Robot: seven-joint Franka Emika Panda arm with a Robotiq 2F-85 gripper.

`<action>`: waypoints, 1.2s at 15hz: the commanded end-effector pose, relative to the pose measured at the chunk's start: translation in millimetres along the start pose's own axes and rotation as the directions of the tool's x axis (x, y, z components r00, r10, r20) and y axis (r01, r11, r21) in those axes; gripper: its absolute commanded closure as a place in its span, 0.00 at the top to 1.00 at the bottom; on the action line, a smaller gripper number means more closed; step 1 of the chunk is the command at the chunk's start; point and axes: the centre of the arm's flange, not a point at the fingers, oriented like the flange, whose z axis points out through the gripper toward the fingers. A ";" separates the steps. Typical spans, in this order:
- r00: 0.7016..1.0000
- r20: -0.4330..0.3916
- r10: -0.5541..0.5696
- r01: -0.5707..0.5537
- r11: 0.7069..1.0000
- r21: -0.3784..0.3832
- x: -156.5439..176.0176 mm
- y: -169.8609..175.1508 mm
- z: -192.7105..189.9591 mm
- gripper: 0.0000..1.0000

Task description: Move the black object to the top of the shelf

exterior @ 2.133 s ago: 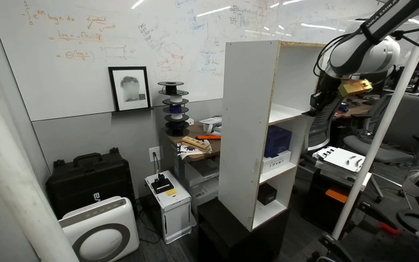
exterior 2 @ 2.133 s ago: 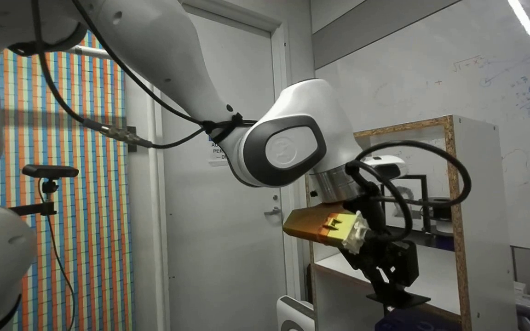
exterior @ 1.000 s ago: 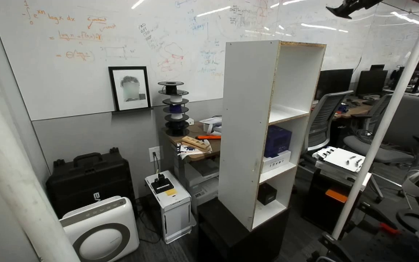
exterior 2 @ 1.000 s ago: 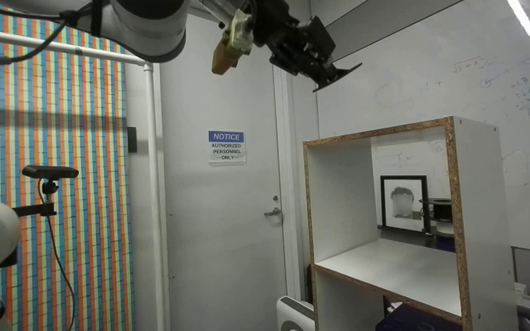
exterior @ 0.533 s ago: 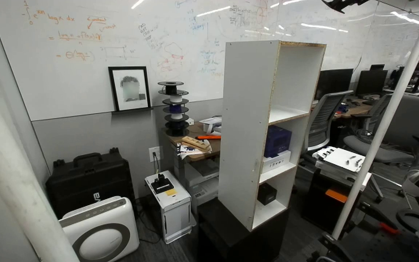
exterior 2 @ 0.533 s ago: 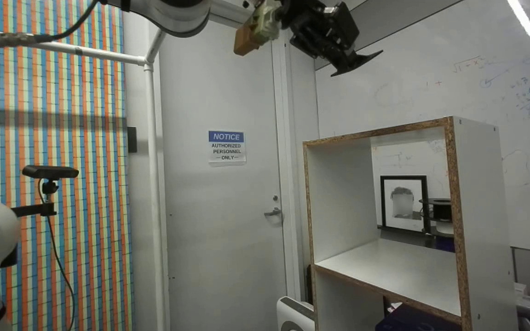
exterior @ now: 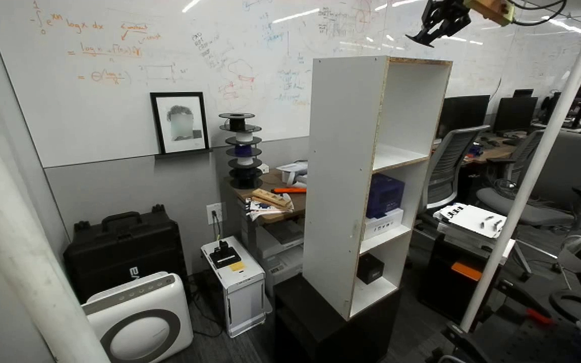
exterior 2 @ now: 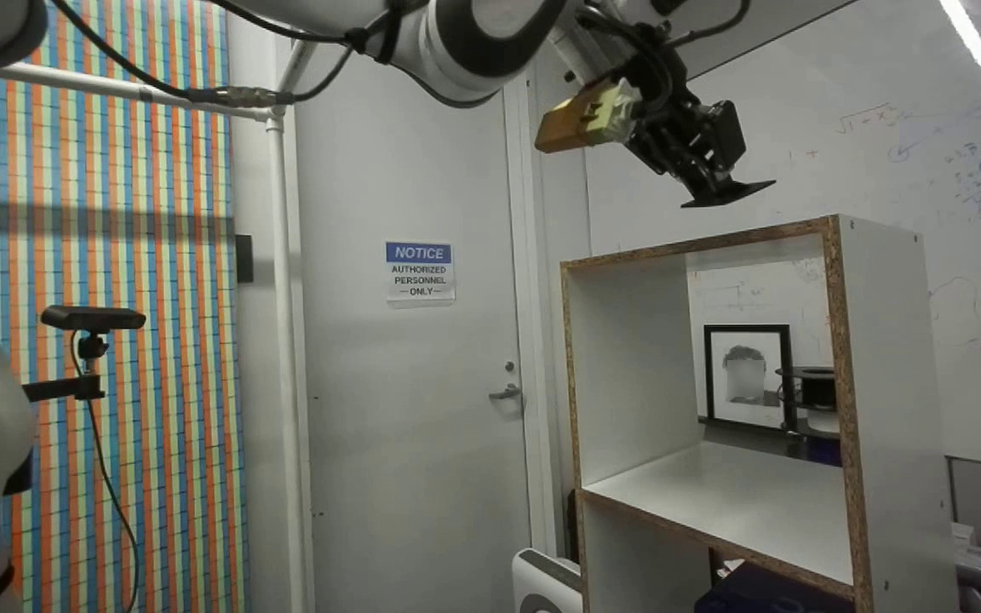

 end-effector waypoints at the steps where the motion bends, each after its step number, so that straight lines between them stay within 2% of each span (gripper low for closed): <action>1: 0.999 0.041 -0.021 0.022 0.999 -0.025 40.6 -8.6 22.2 0.57; 2: 0.998 0.059 -0.027 0.029 0.999 -0.029 41.5 -10.4 25.9 0.58; 4: 0.995 0.088 -0.042 0.046 0.998 -0.040 40.3 -11.6 27.9 0.71; 7: 0.990 0.130 -0.052 0.056 0.998 -0.025 33.5 -8.9 17.4 0.95; 8: 0.988 0.140 -0.060 0.064 0.998 -0.022 29.3 -8.5 9.4 0.99; 11: 0.979 0.186 -0.083 0.084 0.996 0.002 10.3 -8.8 -19.0 1.00; 14: 0.949 0.292 -0.121 0.114 0.993 0.042 -24.3 -6.1 -34.0 1.00; 16: 0.906 0.398 -0.146 0.125 0.989 0.077 -58.0 -4.2 -27.1 1.00; 18: 0.845 0.508 -0.169 0.139 0.985 0.098 -96.5 -0.3 -13.9 1.00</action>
